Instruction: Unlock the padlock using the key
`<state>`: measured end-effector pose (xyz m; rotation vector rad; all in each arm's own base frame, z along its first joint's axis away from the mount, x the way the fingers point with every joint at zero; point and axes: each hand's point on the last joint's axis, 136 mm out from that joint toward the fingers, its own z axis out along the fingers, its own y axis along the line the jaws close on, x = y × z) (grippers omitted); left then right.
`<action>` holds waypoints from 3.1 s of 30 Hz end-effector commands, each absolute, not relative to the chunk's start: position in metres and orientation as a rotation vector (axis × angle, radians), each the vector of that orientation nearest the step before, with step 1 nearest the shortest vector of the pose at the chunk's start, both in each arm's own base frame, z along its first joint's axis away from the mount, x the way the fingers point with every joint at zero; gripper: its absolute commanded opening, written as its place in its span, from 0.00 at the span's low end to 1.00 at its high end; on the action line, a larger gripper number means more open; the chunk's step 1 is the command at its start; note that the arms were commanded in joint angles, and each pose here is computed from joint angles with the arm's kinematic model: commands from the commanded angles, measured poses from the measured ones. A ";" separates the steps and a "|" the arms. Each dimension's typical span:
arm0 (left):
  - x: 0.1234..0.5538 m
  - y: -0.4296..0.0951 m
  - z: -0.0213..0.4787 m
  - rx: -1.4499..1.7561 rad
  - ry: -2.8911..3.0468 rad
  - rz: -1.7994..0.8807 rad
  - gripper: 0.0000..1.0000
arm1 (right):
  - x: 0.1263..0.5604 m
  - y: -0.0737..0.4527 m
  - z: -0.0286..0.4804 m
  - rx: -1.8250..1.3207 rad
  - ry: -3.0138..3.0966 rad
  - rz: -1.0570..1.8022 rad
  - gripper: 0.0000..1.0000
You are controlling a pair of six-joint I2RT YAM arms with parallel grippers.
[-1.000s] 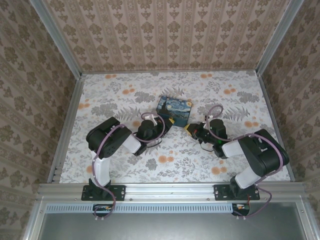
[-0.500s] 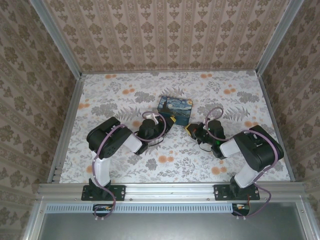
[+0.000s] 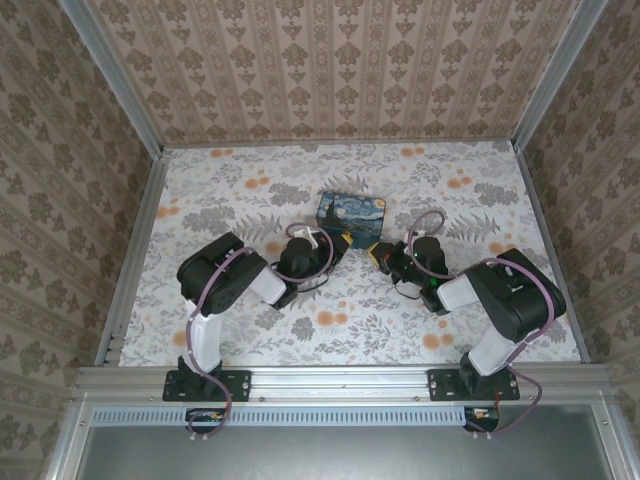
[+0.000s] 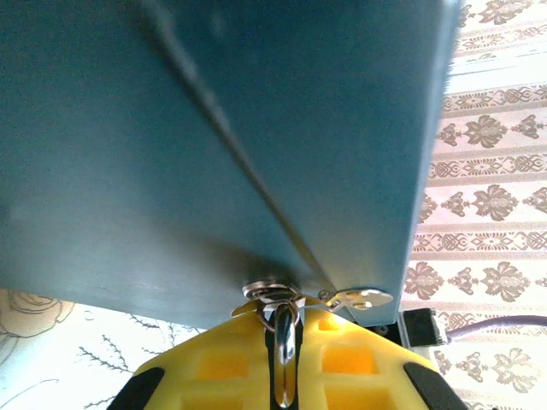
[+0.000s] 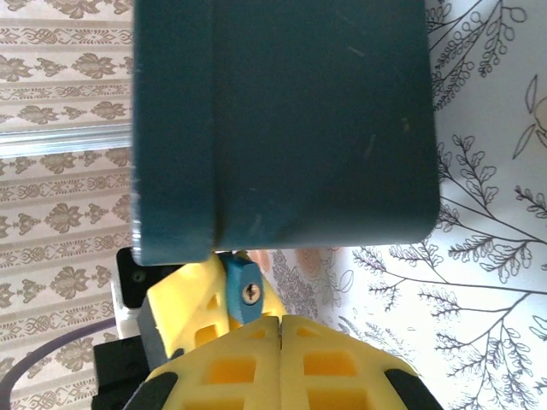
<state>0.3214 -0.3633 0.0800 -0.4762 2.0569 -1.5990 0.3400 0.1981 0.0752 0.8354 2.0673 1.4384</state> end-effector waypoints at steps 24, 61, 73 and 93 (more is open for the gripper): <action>0.329 -0.373 0.106 -0.450 1.954 -1.670 0.00 | 0.334 0.194 0.065 0.832 2.090 1.381 0.00; 0.329 -0.376 0.101 -0.453 1.968 -1.675 0.00 | 0.359 0.206 0.082 0.801 2.071 1.400 0.00; 0.328 -0.384 0.115 -0.452 1.944 -1.730 0.00 | 0.362 0.208 0.079 0.811 2.054 1.419 0.00; 0.330 -0.377 0.102 -0.470 1.964 -1.688 0.00 | 0.344 0.189 0.066 0.802 2.153 1.262 0.00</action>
